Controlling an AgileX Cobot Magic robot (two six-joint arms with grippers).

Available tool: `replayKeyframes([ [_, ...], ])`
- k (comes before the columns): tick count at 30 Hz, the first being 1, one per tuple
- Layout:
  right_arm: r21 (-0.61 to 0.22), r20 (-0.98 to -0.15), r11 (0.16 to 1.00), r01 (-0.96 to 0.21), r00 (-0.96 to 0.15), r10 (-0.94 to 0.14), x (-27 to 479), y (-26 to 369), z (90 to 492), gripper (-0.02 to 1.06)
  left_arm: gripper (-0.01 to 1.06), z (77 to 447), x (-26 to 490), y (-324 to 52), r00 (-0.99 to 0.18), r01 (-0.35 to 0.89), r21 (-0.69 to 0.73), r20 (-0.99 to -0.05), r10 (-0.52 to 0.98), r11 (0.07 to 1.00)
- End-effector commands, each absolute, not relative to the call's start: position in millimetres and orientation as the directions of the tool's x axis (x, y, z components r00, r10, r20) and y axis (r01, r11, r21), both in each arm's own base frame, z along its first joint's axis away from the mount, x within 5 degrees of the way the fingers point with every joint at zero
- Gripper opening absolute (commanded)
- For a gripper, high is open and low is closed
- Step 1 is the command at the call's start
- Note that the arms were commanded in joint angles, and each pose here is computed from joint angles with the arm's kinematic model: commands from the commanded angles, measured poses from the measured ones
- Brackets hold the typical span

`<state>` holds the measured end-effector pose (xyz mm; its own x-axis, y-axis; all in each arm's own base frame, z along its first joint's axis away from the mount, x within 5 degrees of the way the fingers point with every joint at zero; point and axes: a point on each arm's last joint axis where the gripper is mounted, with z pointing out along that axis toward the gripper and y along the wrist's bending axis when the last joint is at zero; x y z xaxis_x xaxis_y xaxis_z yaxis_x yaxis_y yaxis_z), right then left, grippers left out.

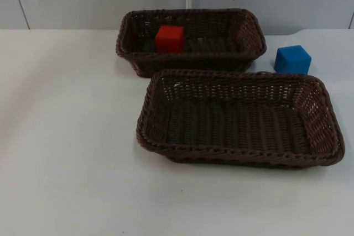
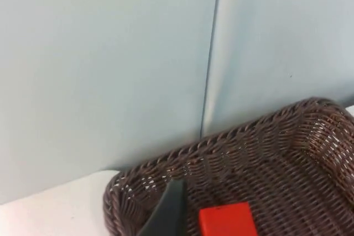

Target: Pick up one cube with the left hand and place it into the upper basket. Pick up one cube with the right hand and place it into the lower basket.

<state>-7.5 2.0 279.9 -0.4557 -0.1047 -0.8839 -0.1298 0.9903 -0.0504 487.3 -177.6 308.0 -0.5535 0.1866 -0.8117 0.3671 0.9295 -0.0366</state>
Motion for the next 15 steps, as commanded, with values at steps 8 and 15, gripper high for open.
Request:
replayKeyframes([
  [8, -0.057, -0.887, 0.991, -0.123, -0.449, -0.107, -8, 2, 280, 1.05, 0.87, 326, 472, -168, -0.604, 0.363, -0.011, -0.764, 0.226, 0.932],
  [15, -0.057, -0.887, 0.991, -0.123, -0.449, -0.107, -8, 2, 280, 1.05, 0.87, 343, 458, -166, -0.613, 0.368, -0.032, -0.760, 0.217, 0.929],
])
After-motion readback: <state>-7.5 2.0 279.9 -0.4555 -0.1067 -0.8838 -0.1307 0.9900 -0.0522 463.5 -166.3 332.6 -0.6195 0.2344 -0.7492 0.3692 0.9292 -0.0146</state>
